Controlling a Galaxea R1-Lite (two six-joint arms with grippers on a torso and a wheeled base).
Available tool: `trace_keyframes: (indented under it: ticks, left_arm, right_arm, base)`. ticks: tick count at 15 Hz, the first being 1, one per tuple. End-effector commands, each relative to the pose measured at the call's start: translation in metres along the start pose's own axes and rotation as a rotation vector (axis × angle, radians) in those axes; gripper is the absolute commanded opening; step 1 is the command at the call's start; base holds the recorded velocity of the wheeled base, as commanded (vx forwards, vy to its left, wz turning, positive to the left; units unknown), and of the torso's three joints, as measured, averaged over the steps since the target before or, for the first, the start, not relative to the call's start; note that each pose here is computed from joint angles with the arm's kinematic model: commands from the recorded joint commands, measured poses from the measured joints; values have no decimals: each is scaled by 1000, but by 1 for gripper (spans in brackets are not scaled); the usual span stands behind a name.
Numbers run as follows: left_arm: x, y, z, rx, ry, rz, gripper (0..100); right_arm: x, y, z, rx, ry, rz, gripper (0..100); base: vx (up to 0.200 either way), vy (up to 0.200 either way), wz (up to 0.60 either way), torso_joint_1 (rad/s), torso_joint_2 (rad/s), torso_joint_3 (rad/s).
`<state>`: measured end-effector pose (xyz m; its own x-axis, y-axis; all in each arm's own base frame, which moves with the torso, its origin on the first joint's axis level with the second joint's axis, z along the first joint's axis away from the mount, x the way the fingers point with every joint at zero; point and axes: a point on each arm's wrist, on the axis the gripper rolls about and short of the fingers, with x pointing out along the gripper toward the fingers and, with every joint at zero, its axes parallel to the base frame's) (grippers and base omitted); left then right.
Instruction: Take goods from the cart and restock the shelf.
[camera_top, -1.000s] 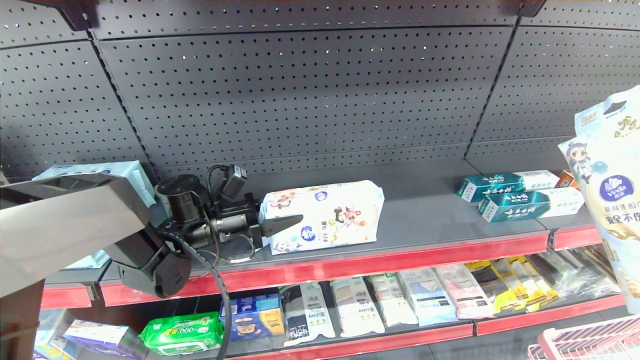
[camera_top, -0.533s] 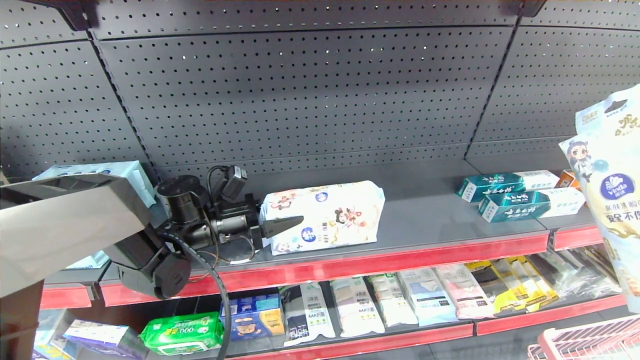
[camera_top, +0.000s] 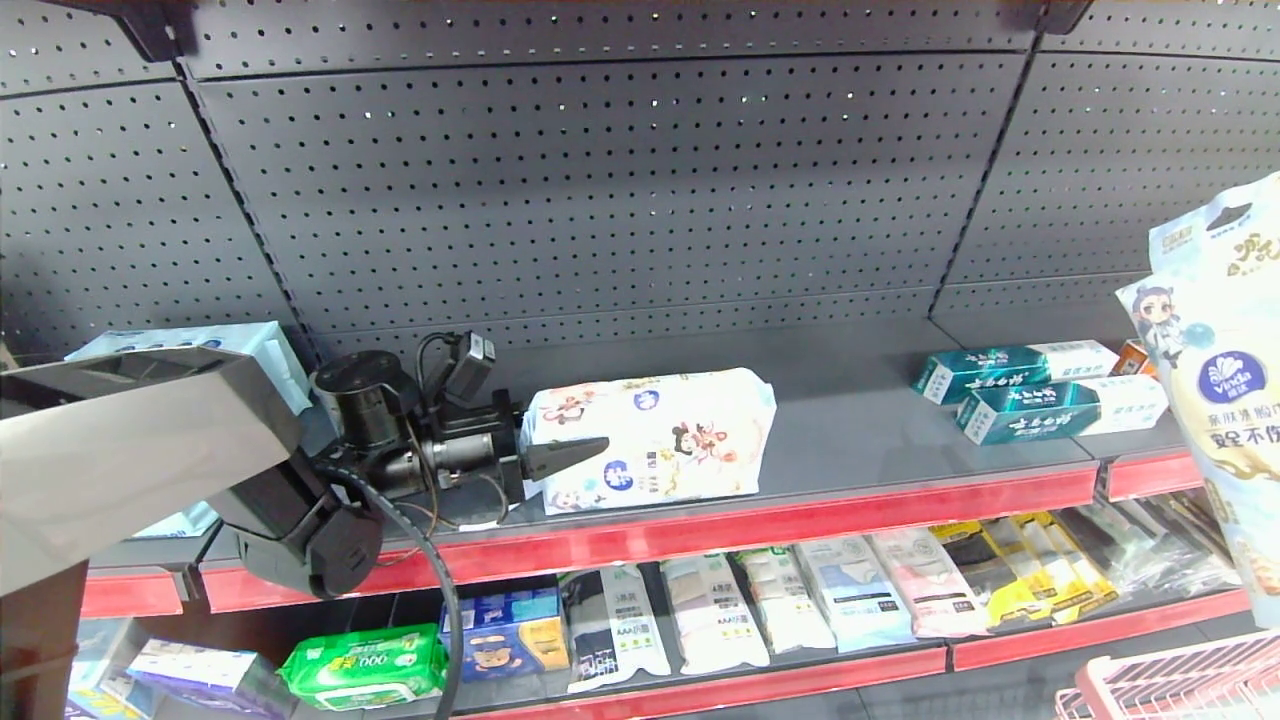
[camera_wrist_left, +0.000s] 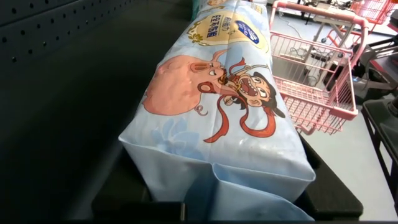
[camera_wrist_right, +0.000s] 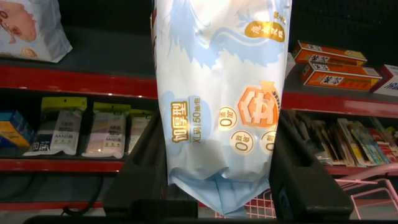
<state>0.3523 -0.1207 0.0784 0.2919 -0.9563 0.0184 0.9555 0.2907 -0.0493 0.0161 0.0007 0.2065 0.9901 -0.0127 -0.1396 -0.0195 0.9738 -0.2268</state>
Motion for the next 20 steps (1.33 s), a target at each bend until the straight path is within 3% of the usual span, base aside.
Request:
trace_keyframes:
  ticks: [1, 7, 8, 13, 14, 20]
  left_arm:
    - [0, 0, 0, -1, 0, 1, 0]
    - [0, 1, -1, -3, 1, 15, 0]
    - [0, 1, 0, -25, -2, 15, 0]
    - [2, -1, 0, -30, -2, 7, 0]
    - [2, -1, 0, -29, -3, 7, 100]
    - [2, -2, 3, -22, -10, 3, 100]
  right_arm:
    - [0, 0, 0, 0, 0, 0, 0]
    - [0, 0, 0, 0, 2, 1, 0]
    - [0, 0, 0, 0, 2, 1, 0]
    - [1, 0, 0, 1, 4, 0, 0]
    - [1, 0, 0, 0, 4, 1, 0]
    - [2, 0, 0, 1, 7, 2, 0]
  base:
    - [0, 0, 0, 0, 0, 0]
    - [0, 0, 0, 0, 0, 0]
    - [0, 0, 0, 0, 0, 0]
    - [0, 0, 0, 0, 0, 0]
    - [0, 0, 0, 0, 0, 0]
    - [0, 0, 0, 0, 0, 0]
